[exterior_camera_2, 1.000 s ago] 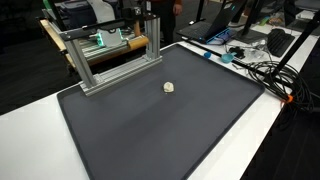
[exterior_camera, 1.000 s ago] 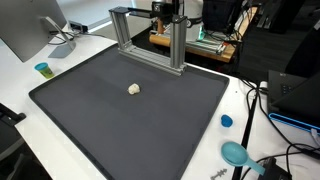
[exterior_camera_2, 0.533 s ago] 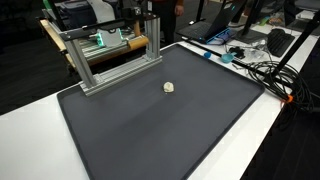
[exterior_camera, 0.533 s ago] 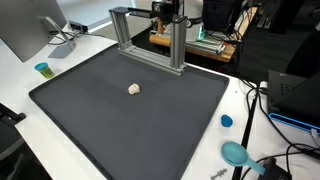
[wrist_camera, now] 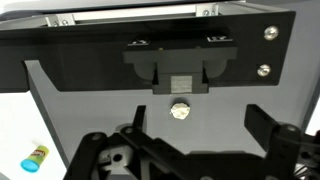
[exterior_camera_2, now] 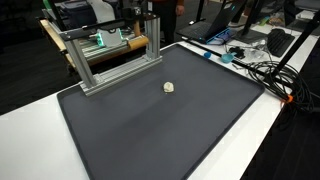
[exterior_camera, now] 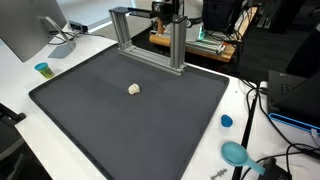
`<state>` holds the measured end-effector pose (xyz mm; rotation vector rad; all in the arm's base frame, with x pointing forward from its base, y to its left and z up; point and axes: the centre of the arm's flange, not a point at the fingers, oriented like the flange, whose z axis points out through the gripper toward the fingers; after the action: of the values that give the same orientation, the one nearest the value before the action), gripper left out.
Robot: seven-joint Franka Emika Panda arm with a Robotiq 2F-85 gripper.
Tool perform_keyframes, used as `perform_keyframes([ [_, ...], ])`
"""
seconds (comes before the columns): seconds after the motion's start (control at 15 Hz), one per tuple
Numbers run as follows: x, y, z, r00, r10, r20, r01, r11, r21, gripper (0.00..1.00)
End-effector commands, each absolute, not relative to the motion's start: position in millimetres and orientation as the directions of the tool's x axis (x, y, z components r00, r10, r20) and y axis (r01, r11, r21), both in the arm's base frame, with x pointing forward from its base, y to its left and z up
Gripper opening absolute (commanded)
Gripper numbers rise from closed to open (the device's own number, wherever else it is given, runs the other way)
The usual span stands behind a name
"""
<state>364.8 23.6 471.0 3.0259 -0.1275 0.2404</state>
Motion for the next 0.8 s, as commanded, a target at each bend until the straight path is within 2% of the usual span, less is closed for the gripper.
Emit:
perform_keyframes([
  [0.0, 353.9, 6.4, 463.6, 0.987, -0.097, 0.129, -0.107, -0.992, 0.070, 1.00],
  [0.4, 339.9, 16.5, 444.0, 0.981, -0.136, 0.139, -0.147, -0.987, 0.071, 1.00],
  [0.73, 350.4, 14.0, 442.8, 0.988, -0.108, 0.109, -0.117, -0.989, 0.088, 1.00],
])
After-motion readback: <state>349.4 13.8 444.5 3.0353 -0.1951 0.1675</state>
